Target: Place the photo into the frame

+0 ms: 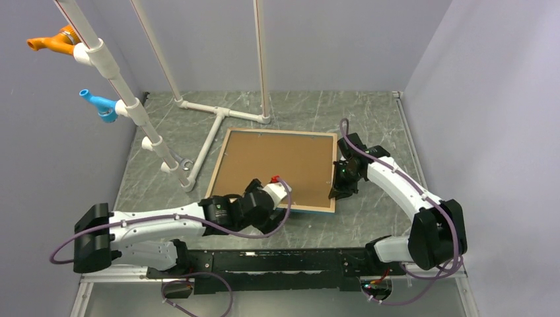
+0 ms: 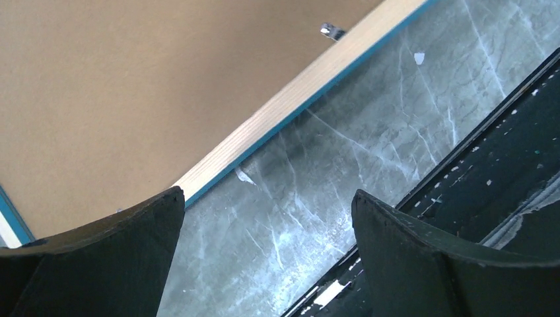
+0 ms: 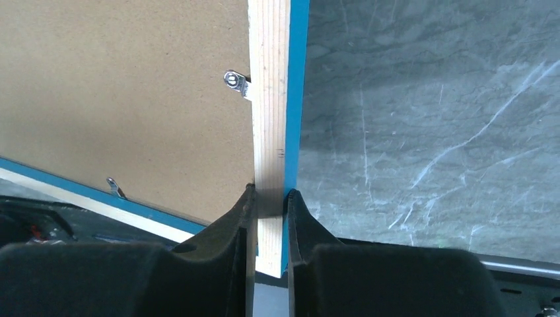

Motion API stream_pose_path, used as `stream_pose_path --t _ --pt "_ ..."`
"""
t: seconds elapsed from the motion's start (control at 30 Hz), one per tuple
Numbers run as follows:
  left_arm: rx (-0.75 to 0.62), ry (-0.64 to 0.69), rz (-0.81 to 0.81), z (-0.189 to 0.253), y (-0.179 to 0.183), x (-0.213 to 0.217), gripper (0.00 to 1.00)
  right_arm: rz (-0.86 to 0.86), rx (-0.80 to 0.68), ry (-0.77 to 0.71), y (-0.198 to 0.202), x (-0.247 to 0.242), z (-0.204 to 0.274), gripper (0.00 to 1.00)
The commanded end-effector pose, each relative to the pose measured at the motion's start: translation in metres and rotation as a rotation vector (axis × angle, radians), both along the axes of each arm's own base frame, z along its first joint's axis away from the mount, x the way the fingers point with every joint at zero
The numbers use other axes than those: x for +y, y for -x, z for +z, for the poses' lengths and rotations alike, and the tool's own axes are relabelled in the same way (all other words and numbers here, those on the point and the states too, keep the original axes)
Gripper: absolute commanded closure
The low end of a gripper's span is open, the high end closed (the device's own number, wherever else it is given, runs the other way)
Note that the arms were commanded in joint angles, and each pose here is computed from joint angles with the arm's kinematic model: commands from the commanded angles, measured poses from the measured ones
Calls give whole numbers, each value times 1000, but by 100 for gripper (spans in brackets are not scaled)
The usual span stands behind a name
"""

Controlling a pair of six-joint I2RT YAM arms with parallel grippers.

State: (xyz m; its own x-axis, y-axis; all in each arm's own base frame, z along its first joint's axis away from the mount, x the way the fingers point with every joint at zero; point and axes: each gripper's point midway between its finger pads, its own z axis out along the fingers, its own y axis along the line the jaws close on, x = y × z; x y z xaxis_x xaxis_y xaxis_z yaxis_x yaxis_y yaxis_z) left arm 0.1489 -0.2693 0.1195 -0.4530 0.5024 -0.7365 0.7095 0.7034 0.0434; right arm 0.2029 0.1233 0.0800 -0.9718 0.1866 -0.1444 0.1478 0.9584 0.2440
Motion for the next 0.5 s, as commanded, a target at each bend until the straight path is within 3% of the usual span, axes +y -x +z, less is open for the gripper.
stream_pose_path --t 0.0,0.2,0.47 --pt "-158 -53 -8 19 -7 -17 1 26 -94 -134 -13 23 51 100" --pt "-277 -213 24 7 -8 -20 1 40 -111 -163 -13 27 71 100" --pt "-438 -462 285 7 -33 0 1 52 -122 -197 -6 29 85 100"
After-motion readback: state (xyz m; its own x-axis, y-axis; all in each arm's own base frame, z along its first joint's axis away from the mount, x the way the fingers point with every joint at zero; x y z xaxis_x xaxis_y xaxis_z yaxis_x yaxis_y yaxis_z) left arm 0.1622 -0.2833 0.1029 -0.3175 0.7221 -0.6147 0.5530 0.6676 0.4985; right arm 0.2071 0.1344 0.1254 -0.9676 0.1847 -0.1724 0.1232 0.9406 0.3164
